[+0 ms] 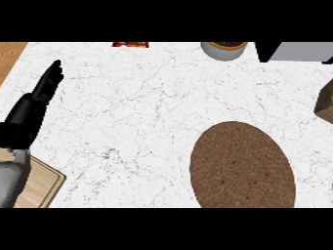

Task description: Pick the squash from the placemat and place it in the basket

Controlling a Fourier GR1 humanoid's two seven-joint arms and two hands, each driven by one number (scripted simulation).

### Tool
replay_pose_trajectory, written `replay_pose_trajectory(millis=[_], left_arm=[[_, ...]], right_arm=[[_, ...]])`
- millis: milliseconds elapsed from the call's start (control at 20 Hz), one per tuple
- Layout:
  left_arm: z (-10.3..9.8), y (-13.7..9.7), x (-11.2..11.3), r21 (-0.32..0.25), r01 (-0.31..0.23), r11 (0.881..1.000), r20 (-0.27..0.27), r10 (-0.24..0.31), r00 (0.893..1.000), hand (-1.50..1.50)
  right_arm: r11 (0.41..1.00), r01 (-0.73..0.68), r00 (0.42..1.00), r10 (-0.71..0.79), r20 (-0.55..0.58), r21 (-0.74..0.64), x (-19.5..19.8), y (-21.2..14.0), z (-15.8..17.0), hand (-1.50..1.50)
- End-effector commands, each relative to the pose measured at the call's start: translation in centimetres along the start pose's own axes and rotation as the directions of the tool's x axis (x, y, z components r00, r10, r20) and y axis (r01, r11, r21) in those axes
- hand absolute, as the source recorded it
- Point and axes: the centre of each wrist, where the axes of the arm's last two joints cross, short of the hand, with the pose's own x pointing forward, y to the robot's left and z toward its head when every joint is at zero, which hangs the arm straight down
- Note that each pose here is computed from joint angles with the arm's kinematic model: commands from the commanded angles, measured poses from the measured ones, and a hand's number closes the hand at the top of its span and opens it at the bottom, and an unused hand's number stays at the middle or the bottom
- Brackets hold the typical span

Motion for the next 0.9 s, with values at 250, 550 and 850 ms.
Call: replay_pose_trajectory(millis=[250, 550, 850], left_arm=[[0.9, 0.0, -0.2, -0.006, 0.007, 1.0, -0.013, -0.007, 1.0, 0.0], [-0.5, -0.1, 1.0, -0.008, 0.011, 1.0, -0.003, -0.011, 1.0, 0.0], [0.8, -0.7, -0.2, -0.015, -0.013, 1.0, -0.008, 0.013, 1.0, 0.0]], right_arm=[[0.985, 0.094, 0.994, -0.101, 0.049, 0.143, -1.4, -0.8, 0.3, -1.5], [0.916, 0.401, 0.909, -0.399, 0.122, 0.009, -0.1, -0.2, -1.7, -1.5], [0.718, 0.644, 0.759, -0.643, 0.104, -0.264, -4.2, -1.9, 1.4, -1.5]])
